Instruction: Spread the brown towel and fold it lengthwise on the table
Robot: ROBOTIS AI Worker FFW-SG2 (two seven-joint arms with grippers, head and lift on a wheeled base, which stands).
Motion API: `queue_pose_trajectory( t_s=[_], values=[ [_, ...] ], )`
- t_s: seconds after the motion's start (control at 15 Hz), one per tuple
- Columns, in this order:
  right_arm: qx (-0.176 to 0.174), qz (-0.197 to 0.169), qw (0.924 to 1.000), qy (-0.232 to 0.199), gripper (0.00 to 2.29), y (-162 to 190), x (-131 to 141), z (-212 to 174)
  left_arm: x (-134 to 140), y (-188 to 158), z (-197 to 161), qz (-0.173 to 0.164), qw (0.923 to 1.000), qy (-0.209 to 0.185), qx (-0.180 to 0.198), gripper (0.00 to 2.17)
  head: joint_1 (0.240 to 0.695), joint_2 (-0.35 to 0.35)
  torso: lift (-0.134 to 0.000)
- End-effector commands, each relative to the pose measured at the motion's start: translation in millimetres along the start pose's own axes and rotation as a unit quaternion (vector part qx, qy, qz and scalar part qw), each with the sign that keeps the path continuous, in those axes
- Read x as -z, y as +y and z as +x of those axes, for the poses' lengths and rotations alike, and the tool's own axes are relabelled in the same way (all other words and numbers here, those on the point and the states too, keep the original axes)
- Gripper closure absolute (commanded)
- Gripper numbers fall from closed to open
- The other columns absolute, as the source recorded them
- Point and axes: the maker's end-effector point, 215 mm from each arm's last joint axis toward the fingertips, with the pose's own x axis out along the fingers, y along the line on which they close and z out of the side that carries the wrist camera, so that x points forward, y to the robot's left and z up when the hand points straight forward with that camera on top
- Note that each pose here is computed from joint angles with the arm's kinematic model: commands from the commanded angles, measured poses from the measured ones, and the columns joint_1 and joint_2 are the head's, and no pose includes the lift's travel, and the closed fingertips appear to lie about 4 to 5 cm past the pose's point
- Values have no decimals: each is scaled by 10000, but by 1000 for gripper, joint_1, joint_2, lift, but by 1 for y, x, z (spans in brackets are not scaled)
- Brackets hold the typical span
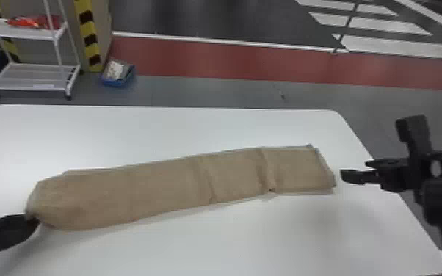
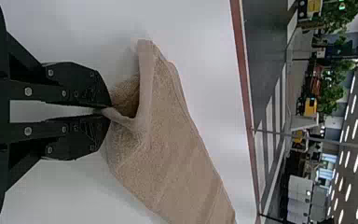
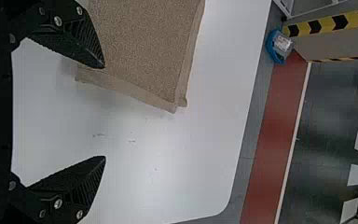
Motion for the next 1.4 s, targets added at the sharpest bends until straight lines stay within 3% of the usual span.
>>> queue_pose_trajectory(
  t_s=[0.0, 0.13, 0.2, 0.33, 0.47, 0.53, 0.67, 0.8, 0.87, 0.93, 1.0, 1.07, 1.27, 1.33],
  values=[
    [25, 2, 10000, -7, 218, -3, 0, -1, -16, 11, -24, 382, 9991, 103, 147, 1737, 695, -186, -124],
    [-2, 18, 10000, -40, 218, -4, 0, -1, -25, 9, -43, 893, 9941, 340, 520, 1737, 695, -179, -124],
    [-9, 22, 10000, -37, 218, -4, 1, -1, -29, 2, -47, 1321, 9874, 448, 751, 1737, 695, -177, -124],
    [-30, 10, 10000, -33, 215, -1, 0, 0, -22, -21, -48, 2282, 9611, 821, 1320, 1737, 695, -176, -124],
    [-46, -4, 10000, -30, 215, 1, 1, 1, -1, -38, -46, 2749, 9376, 1222, 1742, 1717, 695, -184, -124],
    [-37, 7, 10000, -26, 218, 0, 2, 0, 5, -47, -44, 3097, 9224, 1319, 1892, 1585, 695, -190, -124],
    [-31, 32, 10000, -27, 218, -1, 2, -1, 10, -47, -46, 3511, 9059, 1436, 1882, 1538, 695, -209, -124],
    [-35, 60, 10000, -24, 215, -2, 3, -2, 8, -32, -49, 3642, 9027, 1546, 1689, 1538, 695, -214, -124],
    [-33, 53, 10000, -33, 218, -3, 2, -3, 8, -22, -51, 3807, 8967, 1646, 1547, 1436, 695, -212, -124],
    [-29, 53, 10000, -25, 215, -3, 3, -3, 7, -11, -55, 3953, 8911, 1707, 1434, 1008, 695, -207, -124],
    [-41, 39, 10000, -44, 215, -3, 1, -3, 5, 2, -61, 3962, 8919, 1761, 1289, 356, 695, -191, -124],
    [-29, 35, 10000, -35, 218, -4, 2, -3, 2, 16, -67, 3968, 8927, 1807, 1140, 46, 695, -180, -124],
    [-24, 14, 10000, -77, 215, -6, -1, -5, -3, 51, -88, 3936, 8953, 1939, 764, 19, 695, -138, -124],
    [-42, 23, 9999, -89, 215, -5, -2, -5, -8, 64, -90, 3896, 8994, 1914, 517, 12, 695, -123, -124]
  ],
)
